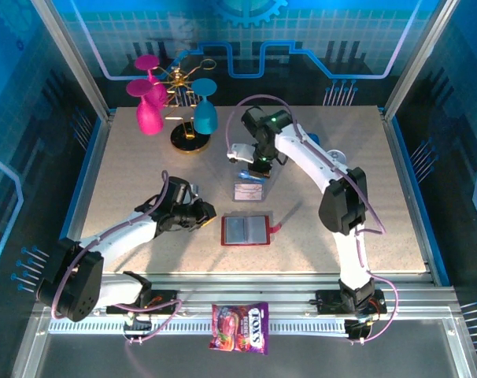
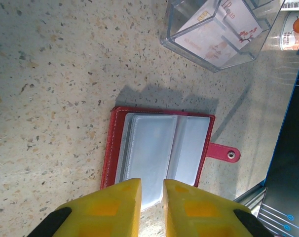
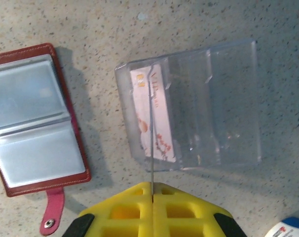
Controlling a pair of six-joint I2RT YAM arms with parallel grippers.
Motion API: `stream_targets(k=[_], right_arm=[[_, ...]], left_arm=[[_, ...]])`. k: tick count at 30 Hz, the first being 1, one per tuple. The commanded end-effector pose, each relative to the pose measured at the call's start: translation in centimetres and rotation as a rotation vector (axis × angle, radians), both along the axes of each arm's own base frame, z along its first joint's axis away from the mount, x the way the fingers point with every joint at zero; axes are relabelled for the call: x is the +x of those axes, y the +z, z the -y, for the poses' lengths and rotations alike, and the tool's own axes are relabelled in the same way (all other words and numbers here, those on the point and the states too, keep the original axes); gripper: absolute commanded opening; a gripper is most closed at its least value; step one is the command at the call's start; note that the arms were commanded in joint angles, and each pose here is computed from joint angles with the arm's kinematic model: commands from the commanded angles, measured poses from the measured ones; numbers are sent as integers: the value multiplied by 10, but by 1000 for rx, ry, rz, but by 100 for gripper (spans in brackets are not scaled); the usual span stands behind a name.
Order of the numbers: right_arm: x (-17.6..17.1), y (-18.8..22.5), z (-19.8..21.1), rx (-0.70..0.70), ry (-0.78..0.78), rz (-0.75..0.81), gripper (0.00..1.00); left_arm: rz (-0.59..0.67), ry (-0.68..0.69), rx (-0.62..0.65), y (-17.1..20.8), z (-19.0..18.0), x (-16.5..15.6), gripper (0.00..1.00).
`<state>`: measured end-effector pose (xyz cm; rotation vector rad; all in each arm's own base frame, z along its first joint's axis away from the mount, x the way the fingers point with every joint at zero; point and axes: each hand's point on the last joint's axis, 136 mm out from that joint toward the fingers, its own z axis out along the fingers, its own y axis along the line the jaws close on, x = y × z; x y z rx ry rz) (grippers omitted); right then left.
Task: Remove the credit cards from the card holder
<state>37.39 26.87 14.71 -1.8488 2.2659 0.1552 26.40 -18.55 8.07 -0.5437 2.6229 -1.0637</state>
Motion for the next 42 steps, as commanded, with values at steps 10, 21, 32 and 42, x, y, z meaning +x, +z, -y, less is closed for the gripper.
stream_targets(k=[10,21,32,42], right_arm=[[18,-25,-9,-61,66,-61,0],[8,-58,-2,-94,72,-181,0],[21,-60,-2,-92,38,-137,19],[46,-33,4,-59,-31,11,21]], left_arm=[[6,1,3,2,-6,2,20],[-19,2,3,-6,-7,2,20],[-20,6,4,-6,-8,2,20],[-24,5,-4,-6,-6,5,21]])
